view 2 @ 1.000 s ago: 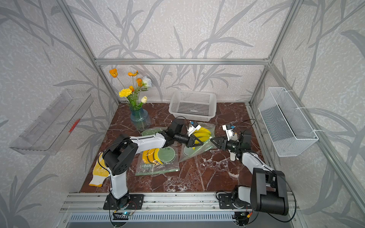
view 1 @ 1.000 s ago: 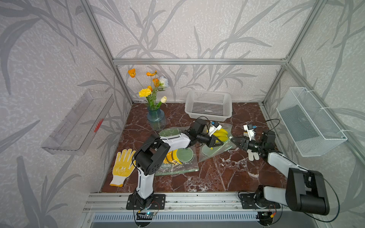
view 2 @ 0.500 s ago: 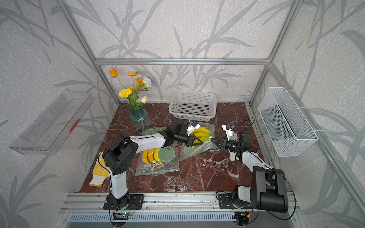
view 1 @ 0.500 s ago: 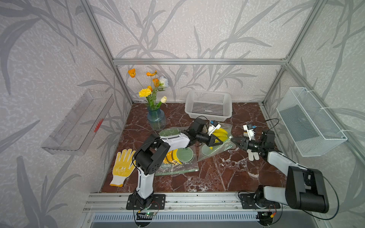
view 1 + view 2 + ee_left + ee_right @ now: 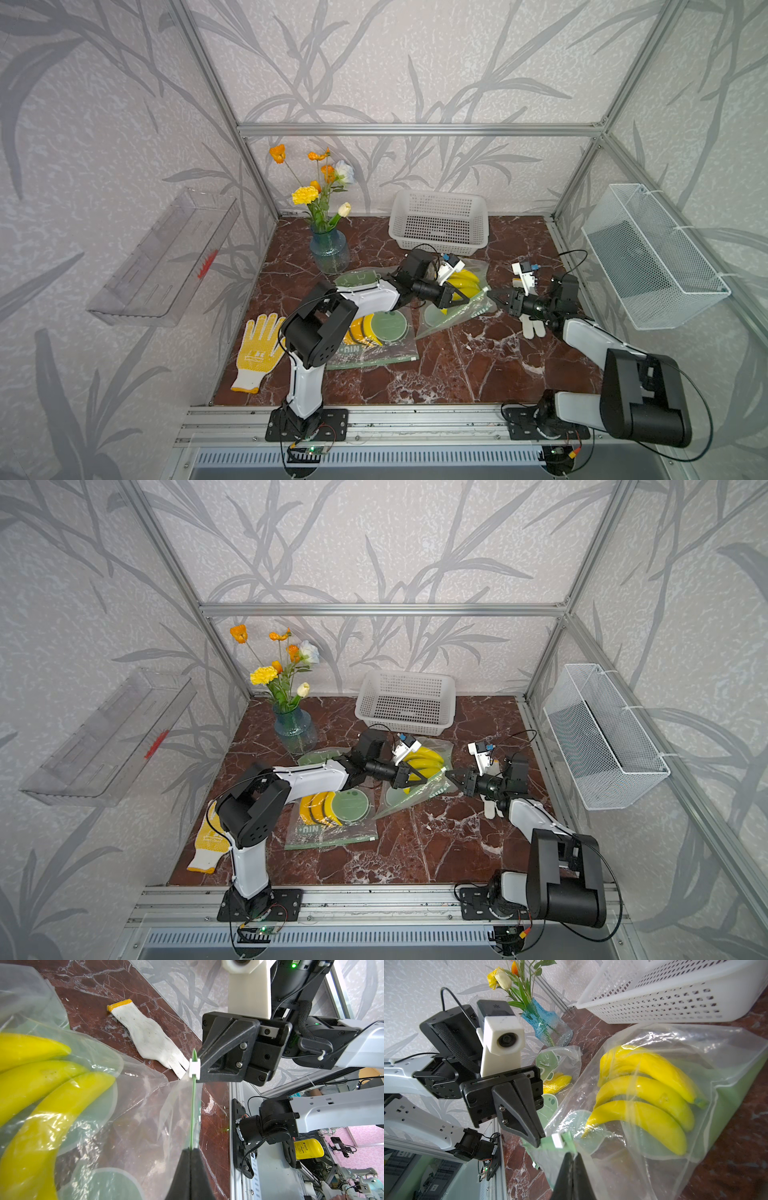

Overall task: Open the zip-top bag and take out the banana
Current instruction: Pick up the zipper food storage bag at the center of the board, then unzip the zipper on the zipper food storage bag.

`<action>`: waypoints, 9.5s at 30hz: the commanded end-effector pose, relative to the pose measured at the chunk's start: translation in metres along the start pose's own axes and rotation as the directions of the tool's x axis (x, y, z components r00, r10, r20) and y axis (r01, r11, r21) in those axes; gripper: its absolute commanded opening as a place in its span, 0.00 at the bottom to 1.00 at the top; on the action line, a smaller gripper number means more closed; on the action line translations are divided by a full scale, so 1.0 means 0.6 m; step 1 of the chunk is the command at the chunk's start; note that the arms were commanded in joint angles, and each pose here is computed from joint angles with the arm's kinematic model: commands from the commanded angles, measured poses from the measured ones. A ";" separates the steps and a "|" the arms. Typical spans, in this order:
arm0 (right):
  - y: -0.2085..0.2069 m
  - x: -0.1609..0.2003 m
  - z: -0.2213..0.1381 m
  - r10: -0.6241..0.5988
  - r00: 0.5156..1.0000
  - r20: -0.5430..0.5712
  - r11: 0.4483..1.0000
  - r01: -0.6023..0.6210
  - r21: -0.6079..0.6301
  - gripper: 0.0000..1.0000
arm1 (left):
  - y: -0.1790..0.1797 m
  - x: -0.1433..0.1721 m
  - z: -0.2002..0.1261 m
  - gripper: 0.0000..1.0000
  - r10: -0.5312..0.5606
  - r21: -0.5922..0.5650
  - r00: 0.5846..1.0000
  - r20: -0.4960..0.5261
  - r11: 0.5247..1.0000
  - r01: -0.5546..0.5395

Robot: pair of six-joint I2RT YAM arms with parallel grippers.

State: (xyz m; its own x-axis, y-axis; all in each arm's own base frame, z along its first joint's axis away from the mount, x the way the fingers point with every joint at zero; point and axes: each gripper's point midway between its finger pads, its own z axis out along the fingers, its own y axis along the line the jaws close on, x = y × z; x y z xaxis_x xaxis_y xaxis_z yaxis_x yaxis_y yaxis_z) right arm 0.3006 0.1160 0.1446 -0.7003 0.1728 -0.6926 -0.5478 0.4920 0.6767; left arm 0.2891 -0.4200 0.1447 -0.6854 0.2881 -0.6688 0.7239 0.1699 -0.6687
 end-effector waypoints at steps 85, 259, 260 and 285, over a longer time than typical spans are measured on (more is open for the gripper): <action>0.024 -0.006 0.017 -0.077 0.997 -0.026 0.997 0.077 -0.011 0.00 | -0.005 -0.038 0.054 0.08 0.125 -0.107 0.990 -0.058 0.986 -0.131; -0.002 -0.005 -0.021 -0.029 0.996 0.088 0.988 0.015 0.153 0.00 | 0.029 0.071 -0.050 0.48 0.065 -0.382 0.996 -0.056 0.921 -0.081; -0.002 -0.005 -0.020 -0.026 0.996 0.088 0.988 0.012 0.153 0.00 | 0.028 0.073 -0.050 0.48 0.063 -0.383 0.996 -0.056 0.920 -0.080; -0.012 -0.007 -0.023 -0.018 0.994 0.107 0.982 -0.002 0.189 0.00 | 0.027 0.143 -0.042 0.36 0.021 -0.394 0.988 -0.150 0.916 -0.080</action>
State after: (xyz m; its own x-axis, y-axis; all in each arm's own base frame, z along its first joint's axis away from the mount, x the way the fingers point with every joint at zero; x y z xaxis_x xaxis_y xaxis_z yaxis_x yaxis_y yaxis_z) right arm 0.3018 0.1027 0.1474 -0.6453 0.2464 -0.7231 -0.4603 0.6301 0.6254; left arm 0.2503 -0.3717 0.0871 -0.6569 0.4066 -0.6350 0.7406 0.5056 -0.4425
